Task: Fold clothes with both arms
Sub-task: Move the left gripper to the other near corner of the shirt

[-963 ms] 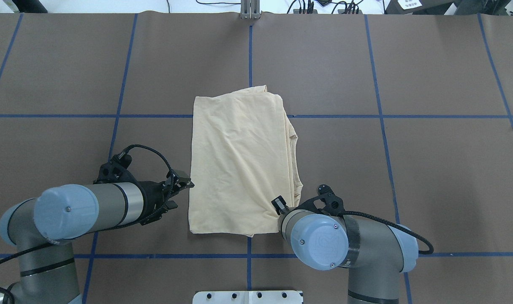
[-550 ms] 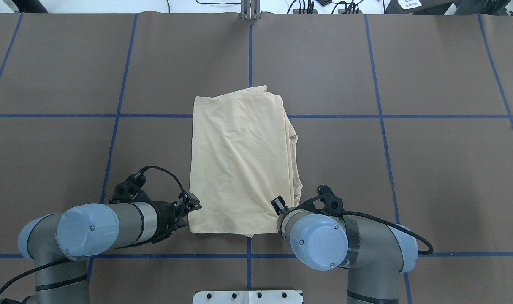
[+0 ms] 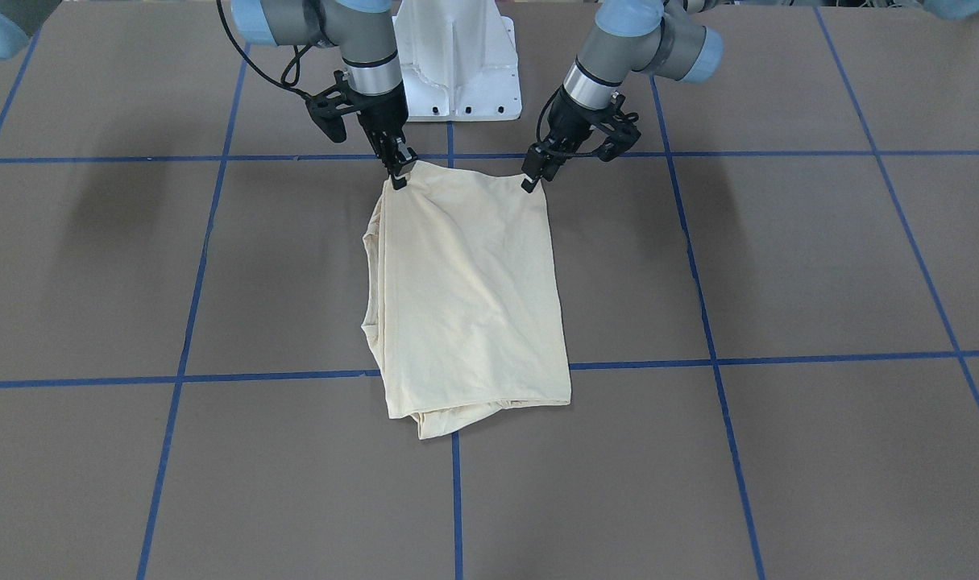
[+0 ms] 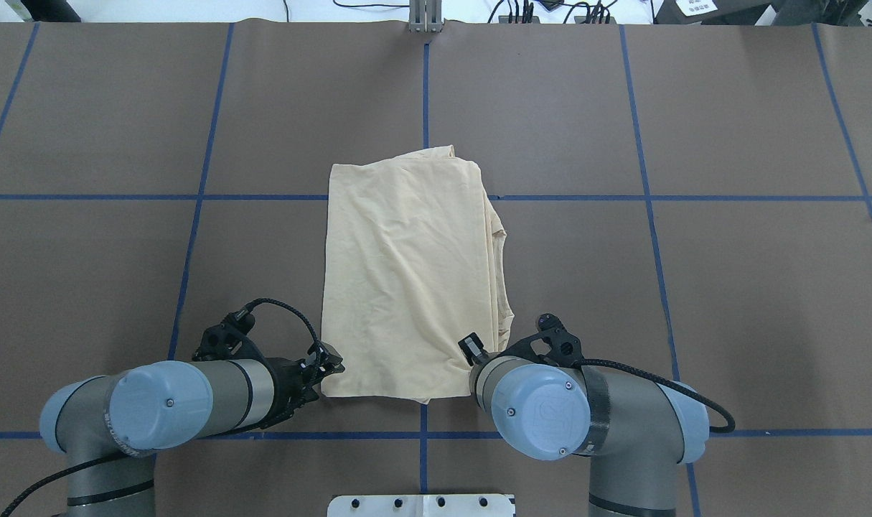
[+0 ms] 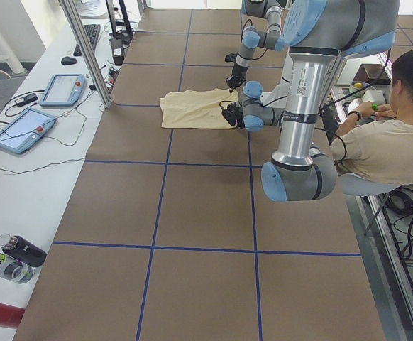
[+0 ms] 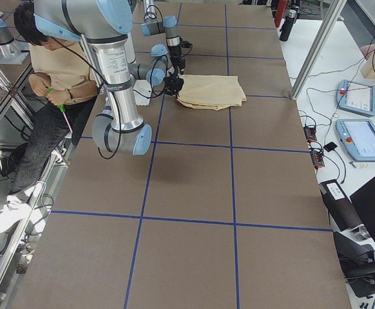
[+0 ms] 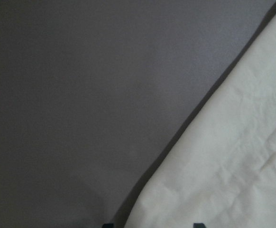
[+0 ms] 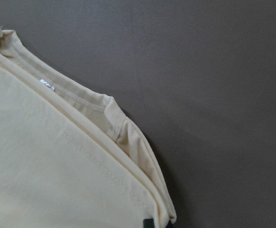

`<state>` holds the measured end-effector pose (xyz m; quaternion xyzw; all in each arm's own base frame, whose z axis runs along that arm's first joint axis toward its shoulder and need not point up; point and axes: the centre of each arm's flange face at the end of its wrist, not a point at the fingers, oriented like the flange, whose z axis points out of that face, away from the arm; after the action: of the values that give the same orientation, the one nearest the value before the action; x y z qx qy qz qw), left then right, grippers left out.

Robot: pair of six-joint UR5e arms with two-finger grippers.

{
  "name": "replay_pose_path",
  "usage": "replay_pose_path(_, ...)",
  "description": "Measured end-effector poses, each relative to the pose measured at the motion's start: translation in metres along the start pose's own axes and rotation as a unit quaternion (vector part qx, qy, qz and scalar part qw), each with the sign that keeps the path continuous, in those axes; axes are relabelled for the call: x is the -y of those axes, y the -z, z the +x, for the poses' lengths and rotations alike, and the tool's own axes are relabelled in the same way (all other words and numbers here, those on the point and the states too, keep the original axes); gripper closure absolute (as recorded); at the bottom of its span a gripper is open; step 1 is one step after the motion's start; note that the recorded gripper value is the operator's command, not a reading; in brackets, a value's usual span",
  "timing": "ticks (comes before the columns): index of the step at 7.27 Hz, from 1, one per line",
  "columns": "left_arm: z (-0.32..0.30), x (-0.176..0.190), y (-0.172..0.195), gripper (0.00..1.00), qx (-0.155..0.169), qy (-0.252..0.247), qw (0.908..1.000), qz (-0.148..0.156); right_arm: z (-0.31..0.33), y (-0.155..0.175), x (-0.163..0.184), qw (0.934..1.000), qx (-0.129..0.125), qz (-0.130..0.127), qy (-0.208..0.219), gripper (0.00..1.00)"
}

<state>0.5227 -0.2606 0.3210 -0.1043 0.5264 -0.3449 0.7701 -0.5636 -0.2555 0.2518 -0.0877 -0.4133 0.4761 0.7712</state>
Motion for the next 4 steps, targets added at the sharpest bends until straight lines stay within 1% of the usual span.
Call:
replay_pose_path(1, -0.0033, -0.0034, -0.0028, 0.39, 0.004, -0.002, 1.0, -0.002, -0.0002, 0.0005, -0.0005, 1.0, 0.0, -0.001, 0.0, 1.0)
replay_pose_path(2, -0.0054, -0.0061, -0.0059, 0.67, 0.007, -0.003, 1.0, -0.003, -0.0004, 0.0009, -0.0007, 1.0, 0.001, -0.001, 0.0, 1.0)
replay_pose_path(3, -0.0054, -0.0078, -0.0076, 1.0, 0.007, -0.002, 1.0, -0.004, -0.0008, 0.0013, -0.0005, 1.0, 0.001, -0.001, 0.0, 1.0)
replay_pose_path(4, -0.0048, -0.0086, -0.008, 1.0, 0.007, 0.005, 1.0, -0.004, -0.0009, 0.0025, 0.0, 1.0, 0.002, -0.002, -0.001, 1.0)
